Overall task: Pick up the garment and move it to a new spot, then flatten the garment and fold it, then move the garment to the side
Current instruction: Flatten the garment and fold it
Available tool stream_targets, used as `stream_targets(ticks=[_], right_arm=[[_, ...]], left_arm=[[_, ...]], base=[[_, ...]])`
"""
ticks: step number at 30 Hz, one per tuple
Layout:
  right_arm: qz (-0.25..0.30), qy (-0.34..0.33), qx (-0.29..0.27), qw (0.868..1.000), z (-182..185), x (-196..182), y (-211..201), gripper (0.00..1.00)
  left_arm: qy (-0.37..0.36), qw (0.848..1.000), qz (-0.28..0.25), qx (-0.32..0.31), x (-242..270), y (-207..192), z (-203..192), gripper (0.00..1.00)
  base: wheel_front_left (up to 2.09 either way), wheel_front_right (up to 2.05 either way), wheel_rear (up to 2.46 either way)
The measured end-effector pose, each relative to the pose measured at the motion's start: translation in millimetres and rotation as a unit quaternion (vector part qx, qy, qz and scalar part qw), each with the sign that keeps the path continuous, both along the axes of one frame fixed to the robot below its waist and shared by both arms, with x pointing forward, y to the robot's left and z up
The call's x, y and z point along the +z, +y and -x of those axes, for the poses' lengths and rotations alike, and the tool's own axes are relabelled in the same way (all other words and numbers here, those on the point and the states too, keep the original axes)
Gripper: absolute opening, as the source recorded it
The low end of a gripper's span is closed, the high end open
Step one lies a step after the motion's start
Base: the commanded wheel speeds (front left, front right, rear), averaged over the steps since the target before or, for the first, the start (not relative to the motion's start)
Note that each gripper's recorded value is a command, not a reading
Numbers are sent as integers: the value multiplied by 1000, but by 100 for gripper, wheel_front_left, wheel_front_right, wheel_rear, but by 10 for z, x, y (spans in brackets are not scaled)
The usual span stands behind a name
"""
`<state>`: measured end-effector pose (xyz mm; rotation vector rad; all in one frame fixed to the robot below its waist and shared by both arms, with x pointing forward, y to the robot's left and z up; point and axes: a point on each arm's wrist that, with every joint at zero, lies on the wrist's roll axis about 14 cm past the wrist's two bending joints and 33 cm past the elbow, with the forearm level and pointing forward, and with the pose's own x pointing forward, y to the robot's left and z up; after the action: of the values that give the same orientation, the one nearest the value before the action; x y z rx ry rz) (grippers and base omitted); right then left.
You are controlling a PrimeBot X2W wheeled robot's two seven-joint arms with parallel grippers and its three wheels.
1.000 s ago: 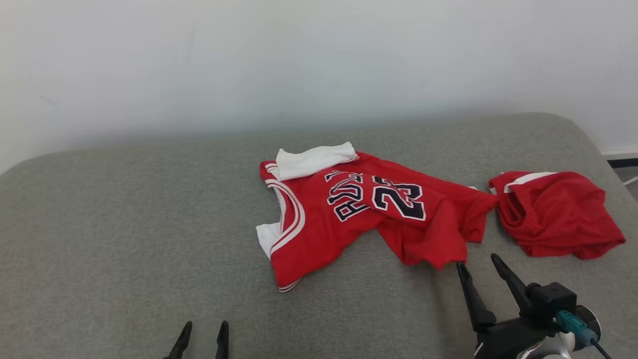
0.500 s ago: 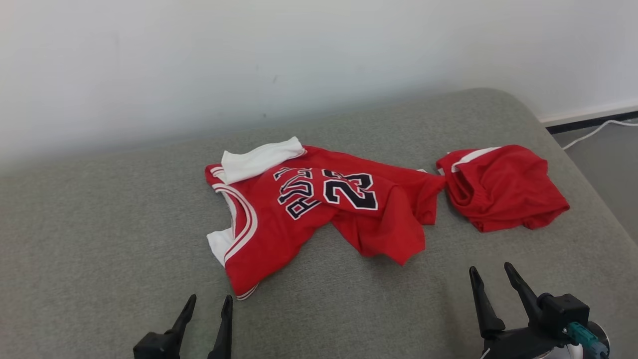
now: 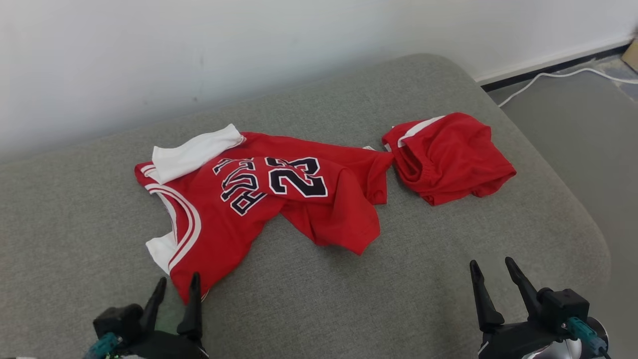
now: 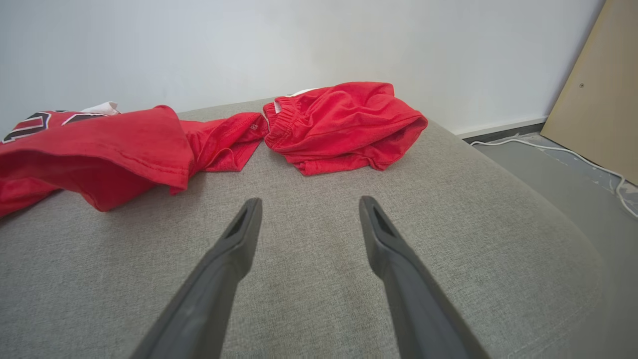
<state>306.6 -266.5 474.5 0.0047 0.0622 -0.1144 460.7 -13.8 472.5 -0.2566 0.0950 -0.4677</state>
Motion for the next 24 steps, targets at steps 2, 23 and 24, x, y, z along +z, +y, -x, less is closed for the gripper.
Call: stream_targets(ticks=[2, 23, 24], right_arm=[[0, 5, -5, 1000, 22, -26, -22, 100], [3, 24, 12, 1000, -140, -129, 56, 100], [3, 26, 14, 1000, -150, -143, 68, 100]], left_arm=[[-1, 1000, 15, -2, 37, -29, -76, 100], [-126, 991, 30, -33, 728, -123, -222, 0], [-156, 987, 33, -25, 915, -66, -230, 0]], base=[[0, 0, 0], [0, 0, 0], [0, 0, 0]])
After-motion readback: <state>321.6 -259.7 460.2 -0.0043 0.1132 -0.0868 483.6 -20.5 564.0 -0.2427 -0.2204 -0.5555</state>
